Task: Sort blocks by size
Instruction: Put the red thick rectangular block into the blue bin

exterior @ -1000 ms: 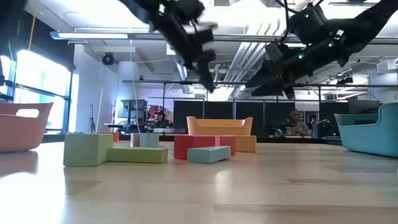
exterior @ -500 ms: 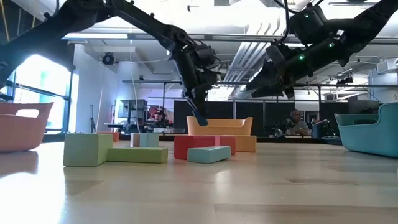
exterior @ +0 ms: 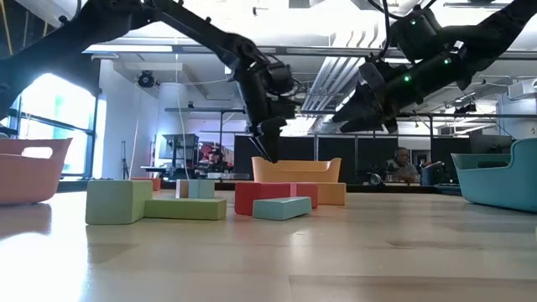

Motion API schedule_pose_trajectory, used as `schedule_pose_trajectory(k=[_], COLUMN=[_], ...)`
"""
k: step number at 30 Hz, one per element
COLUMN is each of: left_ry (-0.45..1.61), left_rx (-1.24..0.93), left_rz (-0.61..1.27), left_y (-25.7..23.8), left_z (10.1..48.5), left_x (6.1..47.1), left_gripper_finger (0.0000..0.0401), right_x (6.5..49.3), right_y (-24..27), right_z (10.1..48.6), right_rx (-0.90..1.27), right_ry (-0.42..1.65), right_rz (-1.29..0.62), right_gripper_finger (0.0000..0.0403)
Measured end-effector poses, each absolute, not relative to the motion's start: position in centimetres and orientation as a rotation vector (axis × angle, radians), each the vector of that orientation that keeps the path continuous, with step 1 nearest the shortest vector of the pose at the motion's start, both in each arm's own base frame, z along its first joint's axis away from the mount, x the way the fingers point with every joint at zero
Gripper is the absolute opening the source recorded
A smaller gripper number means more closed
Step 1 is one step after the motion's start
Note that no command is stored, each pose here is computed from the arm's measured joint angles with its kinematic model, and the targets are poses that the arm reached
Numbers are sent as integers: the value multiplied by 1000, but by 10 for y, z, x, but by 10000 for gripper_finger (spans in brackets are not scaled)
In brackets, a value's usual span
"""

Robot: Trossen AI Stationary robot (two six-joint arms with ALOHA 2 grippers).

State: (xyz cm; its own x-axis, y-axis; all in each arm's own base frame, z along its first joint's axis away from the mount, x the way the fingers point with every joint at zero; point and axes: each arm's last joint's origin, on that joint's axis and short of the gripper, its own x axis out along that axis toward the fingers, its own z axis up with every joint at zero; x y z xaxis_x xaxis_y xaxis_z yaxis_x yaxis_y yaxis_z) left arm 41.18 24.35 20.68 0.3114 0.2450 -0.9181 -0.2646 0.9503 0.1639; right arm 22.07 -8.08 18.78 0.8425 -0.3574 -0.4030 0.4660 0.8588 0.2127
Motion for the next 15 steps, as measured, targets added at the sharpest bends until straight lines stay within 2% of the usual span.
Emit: schedule_pose_trajectory(k=[6, 11, 15], left_ry=[1257, 1114, 960], left_rx=[99, 168, 159], left_rz=[380, 321, 290], left_y=[196, 151, 118], left_z=[216, 252, 257], left_x=[429, 431, 414], left_gripper_finger=[132, 106, 87], right_x=[220, 222, 227], right_y=[-80, -68, -49], right_z=[185, 182, 182], right_rx=[318, 311, 247], right_ry=[389, 438, 455], right_rz=[-442, -396, -310], right_gripper_finger=[226, 226, 226])
